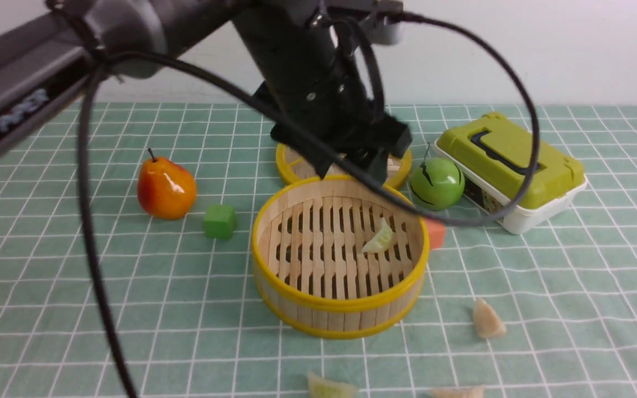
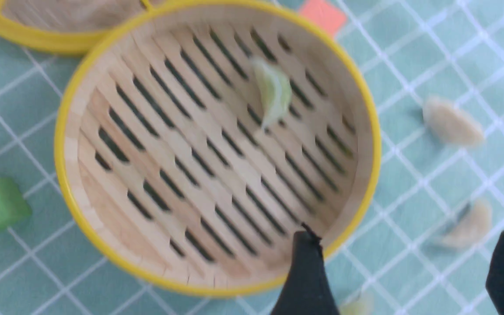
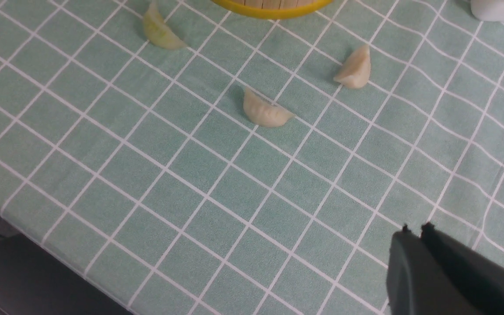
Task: Put the dumplings into the steamer on the table with the blue tablecloth.
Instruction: 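Reach for and grasp a dumpling on the table with the left gripper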
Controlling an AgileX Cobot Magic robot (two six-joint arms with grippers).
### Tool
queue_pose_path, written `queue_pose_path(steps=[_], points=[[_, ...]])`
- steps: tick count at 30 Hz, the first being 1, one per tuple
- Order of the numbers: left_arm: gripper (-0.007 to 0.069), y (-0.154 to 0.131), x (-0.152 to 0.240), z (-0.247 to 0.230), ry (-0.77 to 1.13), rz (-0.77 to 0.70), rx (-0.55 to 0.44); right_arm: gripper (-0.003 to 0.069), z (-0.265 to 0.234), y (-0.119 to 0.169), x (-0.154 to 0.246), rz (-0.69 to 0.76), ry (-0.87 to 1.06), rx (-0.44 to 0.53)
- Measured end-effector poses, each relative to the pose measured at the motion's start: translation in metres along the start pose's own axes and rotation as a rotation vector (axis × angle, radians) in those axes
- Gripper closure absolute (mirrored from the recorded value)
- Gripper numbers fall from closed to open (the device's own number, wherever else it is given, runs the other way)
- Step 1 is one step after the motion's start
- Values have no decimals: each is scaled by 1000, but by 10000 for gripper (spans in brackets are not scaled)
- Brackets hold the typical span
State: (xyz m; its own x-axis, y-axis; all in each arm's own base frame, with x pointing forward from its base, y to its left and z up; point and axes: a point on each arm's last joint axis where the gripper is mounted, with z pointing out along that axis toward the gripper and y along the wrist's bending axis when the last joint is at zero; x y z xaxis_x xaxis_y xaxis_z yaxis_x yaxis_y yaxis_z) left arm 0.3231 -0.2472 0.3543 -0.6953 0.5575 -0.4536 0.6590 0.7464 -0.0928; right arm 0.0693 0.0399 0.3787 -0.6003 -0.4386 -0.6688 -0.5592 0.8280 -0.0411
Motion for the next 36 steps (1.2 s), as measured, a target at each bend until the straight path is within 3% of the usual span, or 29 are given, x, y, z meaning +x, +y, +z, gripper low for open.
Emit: queue_pose_path(steps=[7,13,19,24,30,33,36], points=[[170,-9,100,59,305,395,223,627,0,0,-2,-1,-27,5],[183,-7,118,89,192,619,236,626,8,0,1,2,-13,2],[183,-11,109,100,65,693,259,621,27,0,13,7,54,-7],[186,-10,112,124,82,737,301,618,32,0,15,9,58,-6],[190,-5,113,147,79,734,268,617,32,-2,14,4,43,6],[209,-3,114,153,91,741,263,614,33,-2,14,3,43,9],[276,-2,119,159,129,751,279,608,33,-2,14,3,41,10]])
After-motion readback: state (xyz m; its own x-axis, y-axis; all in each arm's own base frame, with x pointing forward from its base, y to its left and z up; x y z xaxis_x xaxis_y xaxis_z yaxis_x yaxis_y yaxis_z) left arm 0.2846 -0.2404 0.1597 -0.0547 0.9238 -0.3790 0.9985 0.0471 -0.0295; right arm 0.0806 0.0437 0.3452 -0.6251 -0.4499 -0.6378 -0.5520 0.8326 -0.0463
